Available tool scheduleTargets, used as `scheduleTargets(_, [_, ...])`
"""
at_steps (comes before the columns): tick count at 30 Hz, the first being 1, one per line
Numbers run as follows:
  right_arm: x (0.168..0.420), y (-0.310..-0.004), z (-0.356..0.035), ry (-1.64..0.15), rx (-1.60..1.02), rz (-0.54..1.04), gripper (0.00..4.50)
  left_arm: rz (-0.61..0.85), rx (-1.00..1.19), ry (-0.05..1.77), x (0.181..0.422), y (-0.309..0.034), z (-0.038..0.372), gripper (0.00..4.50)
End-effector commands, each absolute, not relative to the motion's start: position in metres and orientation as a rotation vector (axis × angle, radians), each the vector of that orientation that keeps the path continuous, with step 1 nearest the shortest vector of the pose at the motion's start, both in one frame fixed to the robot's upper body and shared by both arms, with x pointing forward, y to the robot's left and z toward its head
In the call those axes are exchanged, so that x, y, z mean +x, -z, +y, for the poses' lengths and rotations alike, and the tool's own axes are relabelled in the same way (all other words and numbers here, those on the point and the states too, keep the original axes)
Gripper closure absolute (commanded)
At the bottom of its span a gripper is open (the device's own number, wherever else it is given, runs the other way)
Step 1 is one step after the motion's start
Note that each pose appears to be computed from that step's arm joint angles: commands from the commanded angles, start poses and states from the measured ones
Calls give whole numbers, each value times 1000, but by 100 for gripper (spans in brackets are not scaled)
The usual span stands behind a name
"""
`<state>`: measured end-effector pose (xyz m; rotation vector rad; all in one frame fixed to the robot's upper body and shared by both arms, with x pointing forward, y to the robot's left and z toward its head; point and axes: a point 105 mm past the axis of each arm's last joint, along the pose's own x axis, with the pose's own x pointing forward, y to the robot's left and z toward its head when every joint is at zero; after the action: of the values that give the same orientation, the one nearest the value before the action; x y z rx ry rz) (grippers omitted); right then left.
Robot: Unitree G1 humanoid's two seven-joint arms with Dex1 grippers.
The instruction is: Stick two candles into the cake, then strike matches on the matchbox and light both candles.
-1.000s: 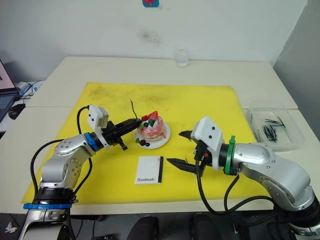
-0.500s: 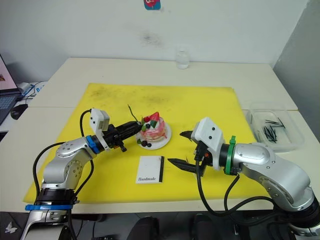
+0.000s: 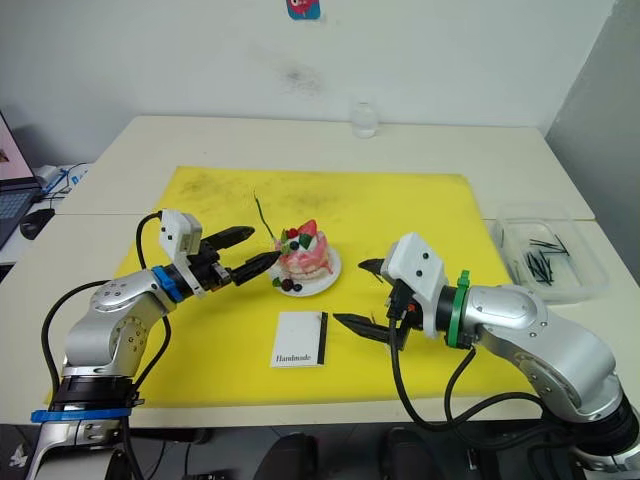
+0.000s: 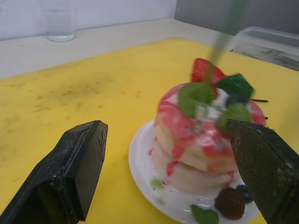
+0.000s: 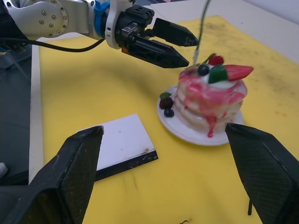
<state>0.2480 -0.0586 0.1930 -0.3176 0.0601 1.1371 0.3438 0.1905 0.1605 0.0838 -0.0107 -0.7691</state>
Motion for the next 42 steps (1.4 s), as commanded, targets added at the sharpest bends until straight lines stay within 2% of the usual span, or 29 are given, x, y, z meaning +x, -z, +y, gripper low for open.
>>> scheduleTargets(1, [249, -204, -57, -1131, -333, -3, 15, -74, 141, 769, 337, -183, 195, 1])
scheduleTargets(6, [248, -203, -69, -1091, -340, 4, 15, -35, 221, 816, 314, -197, 206, 1])
scheduleTargets(13, [235, -184, -100, -998, -368, 105, 15, 244, 281, 982, 258, -181, 215, 1])
scheduleTargets(16, [226, -168, -105, -970, -386, 157, 15, 286, 278, 1101, 238, -173, 196, 1])
scheduleTargets(21, [223, -137, -100, -897, -383, 231, 15, 269, 213, 1331, 207, -164, 142, 1])
scheduleTargets(25, [229, -121, -96, -818, -359, 261, 15, 251, 213, 1387, 203, -159, 126, 1])
scheduleTargets(33, [234, -93, -98, -728, -350, 325, 15, 227, 219, 1408, 207, -152, 123, 1])
scheduleTargets(36, [231, -85, -96, -731, -333, 352, 69, 211, 227, 1401, 209, -150, 122, 0])
scheduleTargets(42, [229, -85, -92, -744, -312, 356, 289, 203, 231, 1395, 208, -148, 120, 0])
